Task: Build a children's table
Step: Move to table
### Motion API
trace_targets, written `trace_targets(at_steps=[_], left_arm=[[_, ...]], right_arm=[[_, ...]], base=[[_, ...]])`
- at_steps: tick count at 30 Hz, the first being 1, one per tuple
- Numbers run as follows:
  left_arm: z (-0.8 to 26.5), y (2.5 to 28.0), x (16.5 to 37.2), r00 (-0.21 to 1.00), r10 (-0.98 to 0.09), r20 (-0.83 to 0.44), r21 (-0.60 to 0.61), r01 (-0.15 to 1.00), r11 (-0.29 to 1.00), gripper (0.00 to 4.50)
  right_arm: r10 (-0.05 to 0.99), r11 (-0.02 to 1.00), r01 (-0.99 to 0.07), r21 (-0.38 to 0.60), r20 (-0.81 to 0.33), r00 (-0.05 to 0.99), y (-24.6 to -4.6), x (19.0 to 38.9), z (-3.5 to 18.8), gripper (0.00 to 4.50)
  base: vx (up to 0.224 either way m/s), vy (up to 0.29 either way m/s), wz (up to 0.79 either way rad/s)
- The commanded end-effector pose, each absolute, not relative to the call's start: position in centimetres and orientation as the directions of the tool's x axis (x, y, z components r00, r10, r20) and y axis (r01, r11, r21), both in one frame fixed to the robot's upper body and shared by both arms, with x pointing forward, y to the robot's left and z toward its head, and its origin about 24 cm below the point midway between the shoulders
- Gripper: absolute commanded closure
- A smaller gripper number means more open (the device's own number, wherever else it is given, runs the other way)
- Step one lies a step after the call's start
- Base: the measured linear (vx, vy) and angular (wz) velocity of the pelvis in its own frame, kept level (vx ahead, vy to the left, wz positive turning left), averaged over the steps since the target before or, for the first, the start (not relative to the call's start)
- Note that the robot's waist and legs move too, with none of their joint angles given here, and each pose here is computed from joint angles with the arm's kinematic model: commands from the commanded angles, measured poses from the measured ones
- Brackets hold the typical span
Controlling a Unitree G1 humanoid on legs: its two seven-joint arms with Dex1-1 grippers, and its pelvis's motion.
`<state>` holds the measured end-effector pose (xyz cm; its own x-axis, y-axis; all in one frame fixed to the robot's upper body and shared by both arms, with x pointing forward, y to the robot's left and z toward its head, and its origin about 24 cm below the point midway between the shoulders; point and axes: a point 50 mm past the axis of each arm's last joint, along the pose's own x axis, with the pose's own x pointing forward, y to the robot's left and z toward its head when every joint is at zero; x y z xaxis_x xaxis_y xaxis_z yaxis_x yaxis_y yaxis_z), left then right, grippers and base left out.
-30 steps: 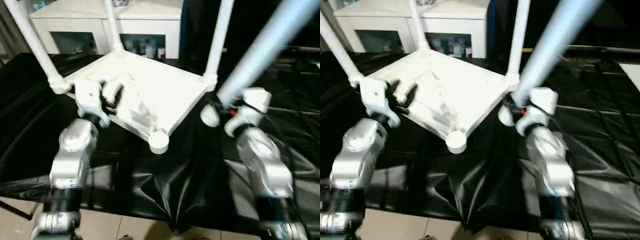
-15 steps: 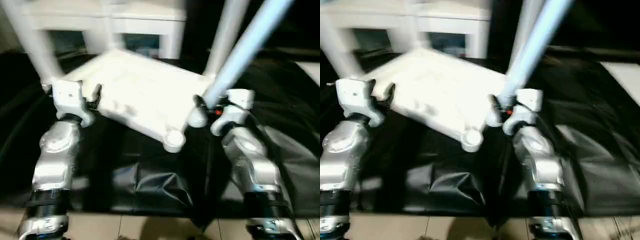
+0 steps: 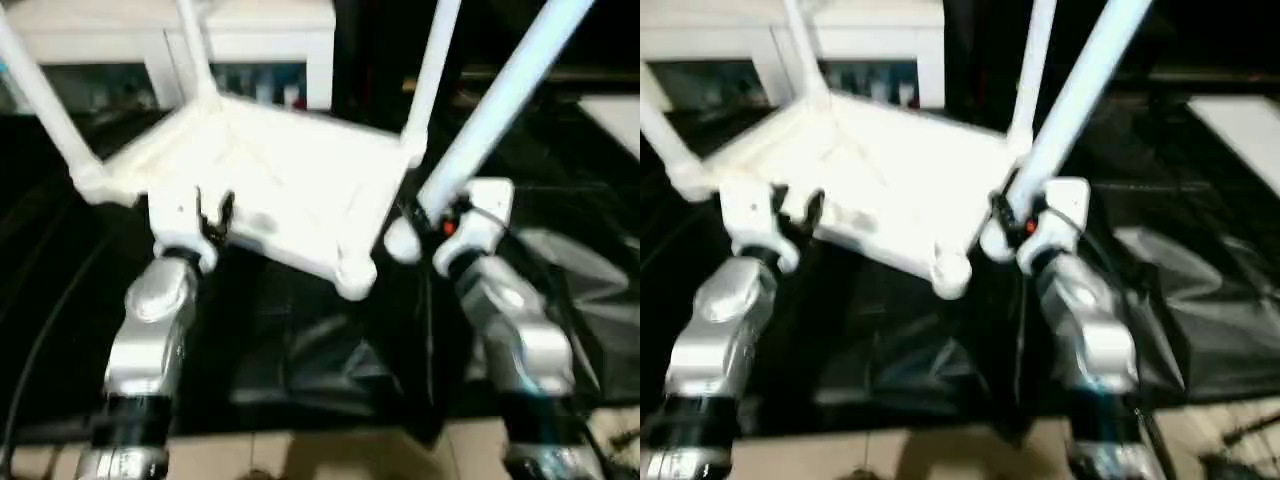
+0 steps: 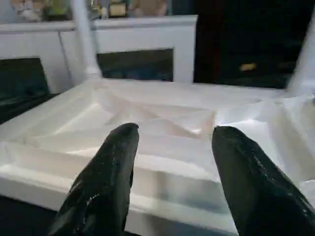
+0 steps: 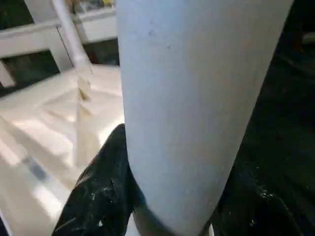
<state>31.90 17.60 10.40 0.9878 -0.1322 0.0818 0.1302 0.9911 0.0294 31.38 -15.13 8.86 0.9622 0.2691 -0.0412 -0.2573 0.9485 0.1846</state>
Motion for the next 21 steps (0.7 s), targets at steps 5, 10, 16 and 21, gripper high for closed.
trace_targets(at_steps=[5, 10, 16, 21], left_arm=[[10.7, 18.1, 31.5, 0.988, -0.110, 0.108, 0.000, 0.111, 0.994, 1.79], [10.9, 17.6, 31.4, 0.982, -0.152, 0.115, 0.019, 0.150, 0.988, 1.79], [11.0, 17.7, 31.4, 0.981, -0.155, 0.118, 0.017, 0.154, 0.988, 1.79], [10.9, 17.6, 31.4, 0.978, -0.173, 0.114, 0.014, 0.172, 0.985, 1.79]], right_arm=[[0.395, 0.910, -0.394, 0.133, 0.018, 0.919, -13.2, 30.8, 10.3, 2.65], [0.415, 0.906, -0.414, 0.089, 0.003, 0.910, -12.6, 30.9, 10.3, 2.65], [0.355, 0.923, -0.355, 0.148, 0.025, 0.934, -13.5, 31.2, 10.7, 2.65], [0.383, 0.919, -0.384, 0.094, 0.020, 0.923, -13.5, 31.0, 10.6, 2.65]], base=[[-0.066, -0.047, 0.07], [-0.011, -0.006, -0.03], [0.041, -0.042, 0.07], [0.187, 0.014, 0.06]])
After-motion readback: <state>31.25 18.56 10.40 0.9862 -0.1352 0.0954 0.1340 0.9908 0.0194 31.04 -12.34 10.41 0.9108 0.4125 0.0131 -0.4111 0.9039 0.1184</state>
